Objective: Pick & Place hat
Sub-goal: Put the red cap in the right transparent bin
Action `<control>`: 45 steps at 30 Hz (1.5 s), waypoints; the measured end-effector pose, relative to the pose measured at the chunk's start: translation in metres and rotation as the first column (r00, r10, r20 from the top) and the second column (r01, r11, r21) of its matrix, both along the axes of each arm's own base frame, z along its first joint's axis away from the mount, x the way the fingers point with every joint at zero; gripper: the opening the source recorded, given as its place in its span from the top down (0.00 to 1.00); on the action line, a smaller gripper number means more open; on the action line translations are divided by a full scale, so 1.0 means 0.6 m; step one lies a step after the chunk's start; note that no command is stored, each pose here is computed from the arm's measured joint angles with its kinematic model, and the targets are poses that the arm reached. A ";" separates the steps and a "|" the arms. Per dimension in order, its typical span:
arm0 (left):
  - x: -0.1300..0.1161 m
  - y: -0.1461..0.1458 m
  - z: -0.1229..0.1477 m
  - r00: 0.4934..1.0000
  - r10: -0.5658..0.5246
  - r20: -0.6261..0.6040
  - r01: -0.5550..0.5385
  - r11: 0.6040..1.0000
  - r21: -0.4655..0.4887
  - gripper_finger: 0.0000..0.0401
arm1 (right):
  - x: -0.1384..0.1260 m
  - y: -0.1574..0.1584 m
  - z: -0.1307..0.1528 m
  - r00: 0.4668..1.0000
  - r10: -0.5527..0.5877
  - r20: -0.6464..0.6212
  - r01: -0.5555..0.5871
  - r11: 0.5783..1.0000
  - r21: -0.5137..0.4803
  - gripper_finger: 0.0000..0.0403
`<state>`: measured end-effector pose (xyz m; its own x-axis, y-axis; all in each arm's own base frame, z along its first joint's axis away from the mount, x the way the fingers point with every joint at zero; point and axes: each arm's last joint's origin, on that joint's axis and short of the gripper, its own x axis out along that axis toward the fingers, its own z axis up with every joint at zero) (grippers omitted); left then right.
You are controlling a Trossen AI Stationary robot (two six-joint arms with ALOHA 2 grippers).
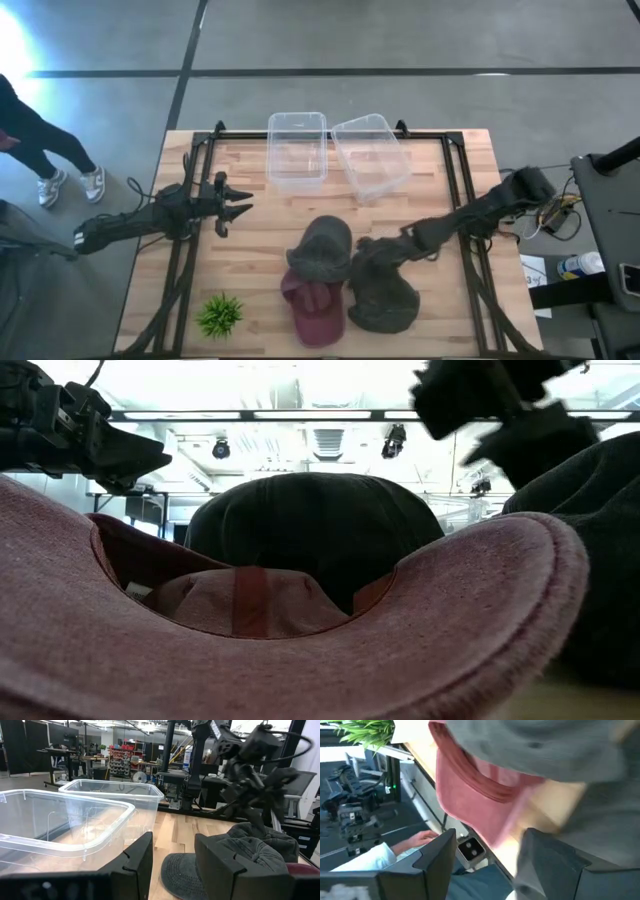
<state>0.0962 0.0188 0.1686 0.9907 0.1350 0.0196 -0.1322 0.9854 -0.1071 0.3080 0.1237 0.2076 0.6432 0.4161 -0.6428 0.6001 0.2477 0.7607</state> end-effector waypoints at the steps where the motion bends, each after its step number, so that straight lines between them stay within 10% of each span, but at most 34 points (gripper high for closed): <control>1: 0.000 0.000 0.000 1.000 0.000 -0.001 0.000 1.000 0.000 0.65 | 0.014 0.005 0.000 1.000 0.011 -0.001 -0.011 1.000 -0.012 0.41; 16: 0.000 0.000 0.000 1.000 0.000 0.000 0.000 1.000 0.000 0.65 | 0.091 0.047 -0.091 0.953 0.133 -0.273 -0.136 0.991 0.008 0.41; 29: 0.000 0.000 0.000 1.000 -0.001 0.000 0.001 1.000 0.000 0.65 | 0.119 0.059 -0.129 0.970 0.172 -0.171 -0.167 0.985 0.044 0.42; 41: 0.000 0.000 0.000 1.000 -0.001 0.000 0.001 1.000 0.000 0.65 | 0.101 0.048 -0.103 0.962 0.186 -0.198 -0.200 0.978 -0.053 0.94; 45: 0.000 0.000 0.000 1.000 0.000 -0.002 0.000 1.000 0.000 0.65 | 0.088 0.041 -0.068 0.964 0.179 -0.196 -0.193 0.980 -0.057 0.96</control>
